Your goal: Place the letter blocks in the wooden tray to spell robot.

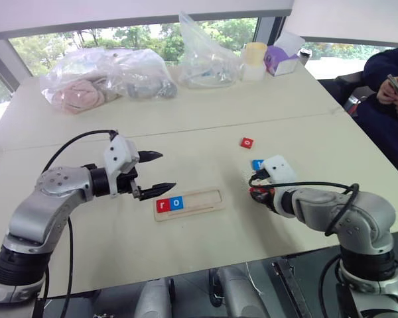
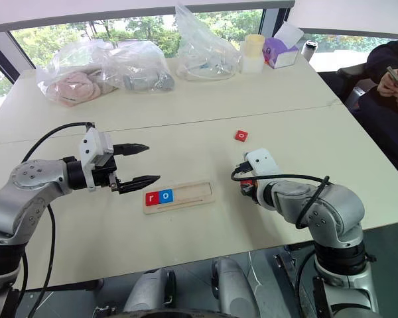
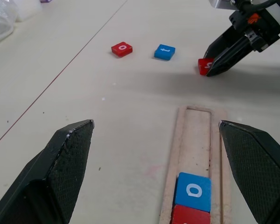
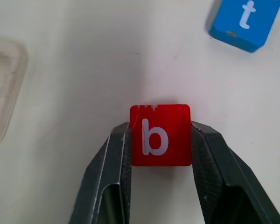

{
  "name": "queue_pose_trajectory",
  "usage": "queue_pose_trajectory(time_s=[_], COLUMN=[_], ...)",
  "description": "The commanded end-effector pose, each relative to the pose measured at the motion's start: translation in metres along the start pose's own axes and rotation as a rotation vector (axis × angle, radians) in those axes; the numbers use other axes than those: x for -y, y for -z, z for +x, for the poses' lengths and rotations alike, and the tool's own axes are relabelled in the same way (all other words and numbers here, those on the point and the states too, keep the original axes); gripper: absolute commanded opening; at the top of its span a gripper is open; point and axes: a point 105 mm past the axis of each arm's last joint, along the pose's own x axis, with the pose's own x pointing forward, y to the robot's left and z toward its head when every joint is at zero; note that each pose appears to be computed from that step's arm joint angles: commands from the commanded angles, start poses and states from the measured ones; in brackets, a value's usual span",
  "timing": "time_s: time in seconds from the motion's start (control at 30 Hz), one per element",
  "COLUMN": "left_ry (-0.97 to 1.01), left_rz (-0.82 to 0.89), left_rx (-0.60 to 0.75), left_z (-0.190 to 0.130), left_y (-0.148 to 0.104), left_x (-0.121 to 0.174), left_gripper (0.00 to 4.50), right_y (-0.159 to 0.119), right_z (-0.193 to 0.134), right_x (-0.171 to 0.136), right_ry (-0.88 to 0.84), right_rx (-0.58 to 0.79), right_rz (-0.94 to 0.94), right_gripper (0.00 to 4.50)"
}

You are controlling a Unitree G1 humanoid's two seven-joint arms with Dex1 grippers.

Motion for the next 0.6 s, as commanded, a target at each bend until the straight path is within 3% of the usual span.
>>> queue_pose_trajectory(time_s=[0.03, 0.17, 0.3, 0.37, 0.4, 0.5, 0.6], left_ry=[-0.004, -0.009, -0.019, -0.021, -0.021, -0.024, -0.025], left_rz=[0.046, 0.044, 0.042, 0.041, 0.041, 0.042, 0.047], left_rx=[0.026, 0.025, 0.020, 0.018, 0.016, 0.016, 0.021], left_z=[0.000, 0.000, -0.002, -0.002, -0.002, -0.002, 0.000], left_y=[-0.011, -0.012, -0.011, -0.011, -0.011, -0.011, -0.010], left_x=[0.002, 0.004, 0.003, 0.003, 0.003, 0.002, 0.001], left_gripper=[4.50, 4.50, 4.50, 4.50, 4.50, 4.50, 4.50], right_y=[-0.008, -0.009, -0.013, -0.021, -0.027, -0.043, -0.076], right_z=[-0.001, 0.000, -0.002, -0.011, -0.020, -0.041, -0.061], right_x=[0.002, 0.000, -0.003, -0.006, -0.005, -0.004, 0.003], right_ry=[0.022, 0.017, -0.017, -0.088, -0.126, -0.195, -0.248], right_rx=[0.023, 0.015, 0.011, 0.010, 0.010, 0.028, 0.310], right_rz=[0.019, 0.026, 0.010, -0.078, -0.148, -0.281, -0.498], right_gripper=[1.16, 1.16, 3.11, 4.18, 4.45, 4.45, 4.45])
